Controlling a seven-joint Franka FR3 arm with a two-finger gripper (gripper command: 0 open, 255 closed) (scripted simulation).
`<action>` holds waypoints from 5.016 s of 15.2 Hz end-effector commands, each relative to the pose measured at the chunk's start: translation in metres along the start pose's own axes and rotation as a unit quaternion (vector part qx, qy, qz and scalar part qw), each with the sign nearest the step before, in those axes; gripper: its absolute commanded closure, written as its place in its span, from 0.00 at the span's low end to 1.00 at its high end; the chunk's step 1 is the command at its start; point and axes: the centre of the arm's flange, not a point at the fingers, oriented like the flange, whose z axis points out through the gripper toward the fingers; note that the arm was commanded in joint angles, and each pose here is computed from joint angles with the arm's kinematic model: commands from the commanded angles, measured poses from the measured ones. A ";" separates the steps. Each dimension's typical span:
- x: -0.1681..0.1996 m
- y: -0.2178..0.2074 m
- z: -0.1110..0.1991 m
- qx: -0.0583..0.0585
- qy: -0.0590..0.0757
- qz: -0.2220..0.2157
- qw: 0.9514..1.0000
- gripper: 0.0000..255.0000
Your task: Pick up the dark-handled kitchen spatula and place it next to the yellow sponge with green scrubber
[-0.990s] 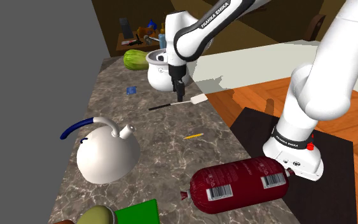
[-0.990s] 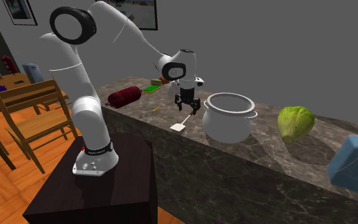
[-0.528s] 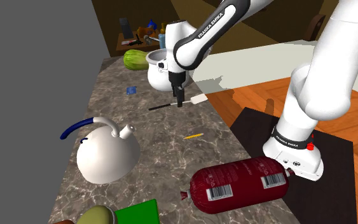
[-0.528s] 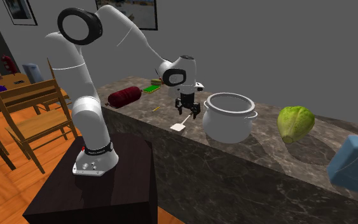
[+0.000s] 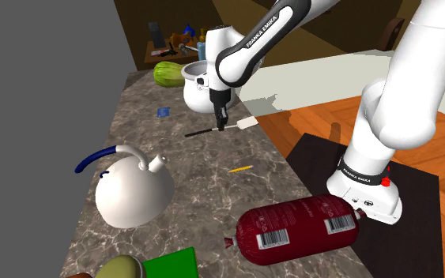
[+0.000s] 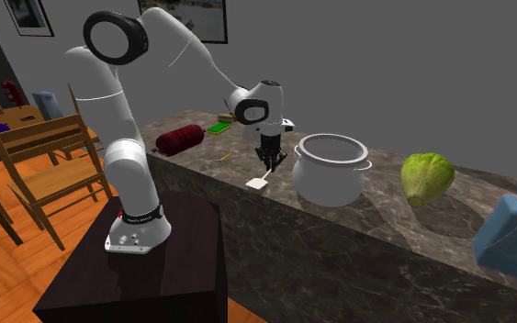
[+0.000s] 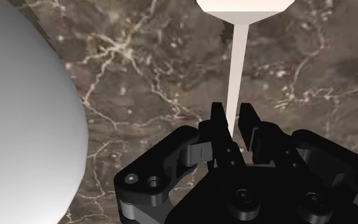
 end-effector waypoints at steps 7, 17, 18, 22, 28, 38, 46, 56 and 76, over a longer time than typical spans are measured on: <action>0.000 0.000 0.000 0.000 0.000 0.000 1.000 1.00; 0.003 0.000 -0.053 0.000 0.000 0.000 1.000 1.00; 0.004 0.000 -0.058 0.000 0.000 0.000 1.000 1.00; 0.005 0.000 -0.079 0.000 0.000 0.000 1.000 1.00; 0.021 -0.037 -0.093 0.000 0.000 0.000 1.000 1.00; 0.068 -0.160 -0.090 0.000 0.000 0.000 1.000 1.00; 0.107 -0.258 -0.088 0.000 0.000 0.000 1.000 1.00; 0.154 -0.381 -0.085 0.000 0.000 0.000 1.000 1.00; 0.249 -0.626 -0.078 0.000 0.000 0.000 1.000 1.00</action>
